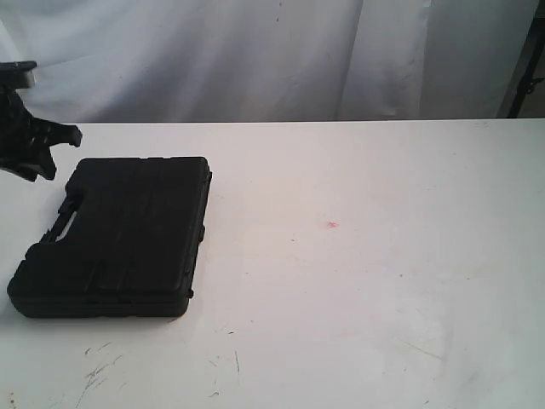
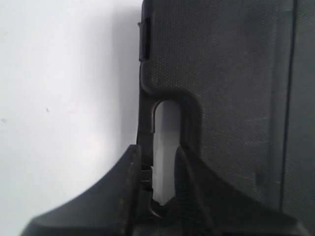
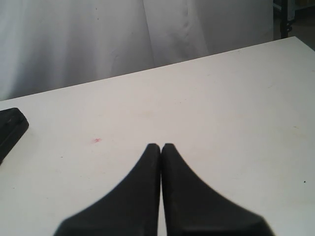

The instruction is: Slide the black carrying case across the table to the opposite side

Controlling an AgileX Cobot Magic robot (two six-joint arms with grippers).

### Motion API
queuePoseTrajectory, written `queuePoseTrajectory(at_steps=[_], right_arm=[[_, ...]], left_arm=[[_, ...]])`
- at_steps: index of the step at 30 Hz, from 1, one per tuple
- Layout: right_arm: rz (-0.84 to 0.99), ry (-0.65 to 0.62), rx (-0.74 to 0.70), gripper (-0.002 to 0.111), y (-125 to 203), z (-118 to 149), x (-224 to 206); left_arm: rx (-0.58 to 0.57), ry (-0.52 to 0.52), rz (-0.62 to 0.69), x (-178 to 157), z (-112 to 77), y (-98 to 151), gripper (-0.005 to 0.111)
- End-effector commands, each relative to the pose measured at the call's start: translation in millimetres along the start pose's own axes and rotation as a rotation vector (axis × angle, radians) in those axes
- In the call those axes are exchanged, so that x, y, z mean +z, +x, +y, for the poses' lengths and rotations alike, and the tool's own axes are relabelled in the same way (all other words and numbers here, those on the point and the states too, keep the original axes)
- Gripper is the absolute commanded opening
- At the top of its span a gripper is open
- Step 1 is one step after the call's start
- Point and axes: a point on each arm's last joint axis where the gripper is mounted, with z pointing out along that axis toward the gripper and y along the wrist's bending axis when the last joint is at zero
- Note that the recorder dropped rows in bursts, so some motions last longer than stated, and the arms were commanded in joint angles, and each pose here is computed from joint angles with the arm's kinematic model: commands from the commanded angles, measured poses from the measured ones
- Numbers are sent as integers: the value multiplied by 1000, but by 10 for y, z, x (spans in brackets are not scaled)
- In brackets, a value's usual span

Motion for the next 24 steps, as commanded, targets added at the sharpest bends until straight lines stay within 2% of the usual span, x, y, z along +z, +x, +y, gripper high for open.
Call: queuePoseTrajectory(at_steps=[1, 4, 7, 13, 19, 24], right_arm=[[-8, 9, 4, 0, 1, -6, -2], [-8, 9, 4, 0, 1, -6, -2], [-8, 9, 4, 0, 1, -6, -2], [-8, 9, 4, 0, 1, -6, -2], [-8, 9, 4, 0, 1, -6, -2], [-8, 9, 4, 0, 1, -6, -2]], left_arm=[[-25, 41, -106, -441, -54, -9, 23], [-33, 59, -180, -753, -85, 15, 23], [-62, 125, -264, -1103, -158, 67, 23], [-44, 199, -441, -1793, -257, 262, 23], [-23, 206, -540, -2286, -287, 620, 23], [-35, 226, -621, -2458, -302, 1093, 23]])
